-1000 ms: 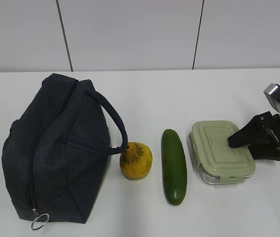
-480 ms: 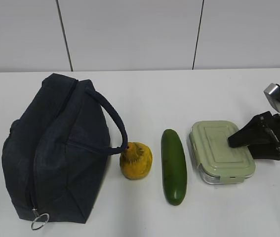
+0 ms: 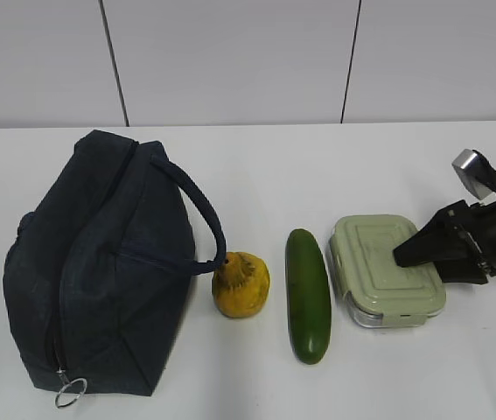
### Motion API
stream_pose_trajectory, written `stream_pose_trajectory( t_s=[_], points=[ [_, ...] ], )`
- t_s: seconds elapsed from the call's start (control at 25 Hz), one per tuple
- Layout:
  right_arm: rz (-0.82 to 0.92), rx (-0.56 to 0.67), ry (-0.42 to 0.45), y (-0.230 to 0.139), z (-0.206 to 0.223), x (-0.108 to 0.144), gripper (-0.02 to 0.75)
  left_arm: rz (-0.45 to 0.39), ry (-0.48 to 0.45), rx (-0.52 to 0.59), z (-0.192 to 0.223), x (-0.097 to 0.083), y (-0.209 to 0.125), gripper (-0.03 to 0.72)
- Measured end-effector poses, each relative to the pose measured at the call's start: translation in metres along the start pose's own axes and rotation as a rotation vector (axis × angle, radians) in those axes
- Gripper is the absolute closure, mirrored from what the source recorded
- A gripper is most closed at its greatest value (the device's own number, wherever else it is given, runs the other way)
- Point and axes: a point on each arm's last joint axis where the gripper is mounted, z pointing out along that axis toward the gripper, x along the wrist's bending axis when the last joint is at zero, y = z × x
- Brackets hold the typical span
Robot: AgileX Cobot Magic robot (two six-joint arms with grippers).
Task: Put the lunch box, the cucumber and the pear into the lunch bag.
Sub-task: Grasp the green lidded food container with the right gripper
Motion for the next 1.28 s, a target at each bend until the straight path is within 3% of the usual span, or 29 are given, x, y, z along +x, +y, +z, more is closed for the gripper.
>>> stream_pose_trajectory(
  t_s=[0.52, 1.28],
  points=[
    [0.005, 0.009, 0.014, -0.0008, 0.0, 0.0013, 0.339, 0.0, 0.0, 0.0, 0.0, 0.0, 0.0, 0.46],
    [0.007, 0.01, 0.016, -0.0009, 0.0, 0.0015, 0.357, 0.0, 0.0, 0.0, 0.0, 0.0, 0.0, 0.46]
  ],
)
